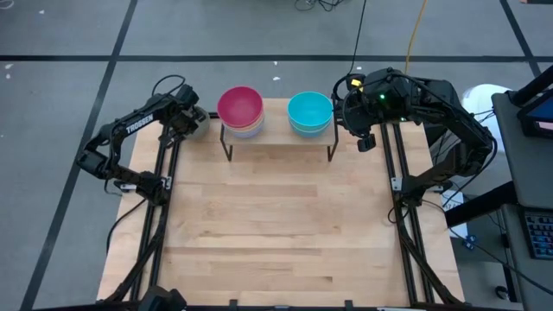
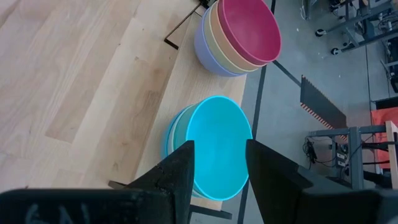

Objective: Place and stack bowls onto a shelf
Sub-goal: Stack the dark brown bowl on top of the sky blue bowl on the shelf

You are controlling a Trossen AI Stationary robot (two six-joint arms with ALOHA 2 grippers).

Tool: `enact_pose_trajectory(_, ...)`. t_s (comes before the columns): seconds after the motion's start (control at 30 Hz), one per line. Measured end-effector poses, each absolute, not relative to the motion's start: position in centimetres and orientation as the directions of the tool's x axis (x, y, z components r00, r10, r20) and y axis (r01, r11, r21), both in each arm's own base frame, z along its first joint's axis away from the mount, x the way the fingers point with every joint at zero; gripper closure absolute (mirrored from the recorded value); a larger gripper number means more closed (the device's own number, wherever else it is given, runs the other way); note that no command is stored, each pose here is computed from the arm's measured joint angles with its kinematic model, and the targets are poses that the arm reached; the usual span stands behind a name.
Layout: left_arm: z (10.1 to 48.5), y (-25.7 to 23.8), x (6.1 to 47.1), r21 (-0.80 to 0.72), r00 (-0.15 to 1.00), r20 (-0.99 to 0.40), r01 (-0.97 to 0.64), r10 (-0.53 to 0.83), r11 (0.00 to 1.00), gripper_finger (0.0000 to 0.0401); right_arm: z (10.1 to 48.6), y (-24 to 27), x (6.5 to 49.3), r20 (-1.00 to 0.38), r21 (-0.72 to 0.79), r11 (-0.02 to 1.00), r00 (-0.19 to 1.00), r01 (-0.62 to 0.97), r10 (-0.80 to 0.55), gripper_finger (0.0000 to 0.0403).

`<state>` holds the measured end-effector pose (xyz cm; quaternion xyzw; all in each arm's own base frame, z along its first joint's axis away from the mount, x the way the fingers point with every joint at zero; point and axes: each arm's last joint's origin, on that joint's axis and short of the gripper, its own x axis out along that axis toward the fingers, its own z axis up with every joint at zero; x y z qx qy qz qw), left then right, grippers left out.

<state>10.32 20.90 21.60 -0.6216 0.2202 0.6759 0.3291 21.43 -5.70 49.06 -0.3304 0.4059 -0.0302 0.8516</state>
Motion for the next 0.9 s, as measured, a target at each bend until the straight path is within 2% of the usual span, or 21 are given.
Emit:
enact_pose_trajectory(0.5, 21.5, 20.7, 10.4, -0.096, -0.017, -0.987, -0.723, 0.157, -0.684, 0.0263, 49.1, -5.7, 21.4, -0.671, -0.59, 0.776, 0.669, -0.222, -0.32, 0.0266)
enact_pose_trajectory(0.7, 19.7, 20.0, 10.1, -0.07, -0.03, -0.991, -0.704, 0.128, -0.707, 0.0263, 49.1, -5.7, 21.4, -0.671, -0.591, 0.775, 0.669, -0.223, -0.32, 0.0266)
enact_pose_trajectory(0.9, 18.1, 19.9, 10.1, -0.117, 0.0, -0.986, -0.724, 0.169, -0.68, 0.0263, 49.1, -5.7, 21.4, -0.672, -0.598, 0.766, 0.668, -0.235, -0.32, 0.0266)
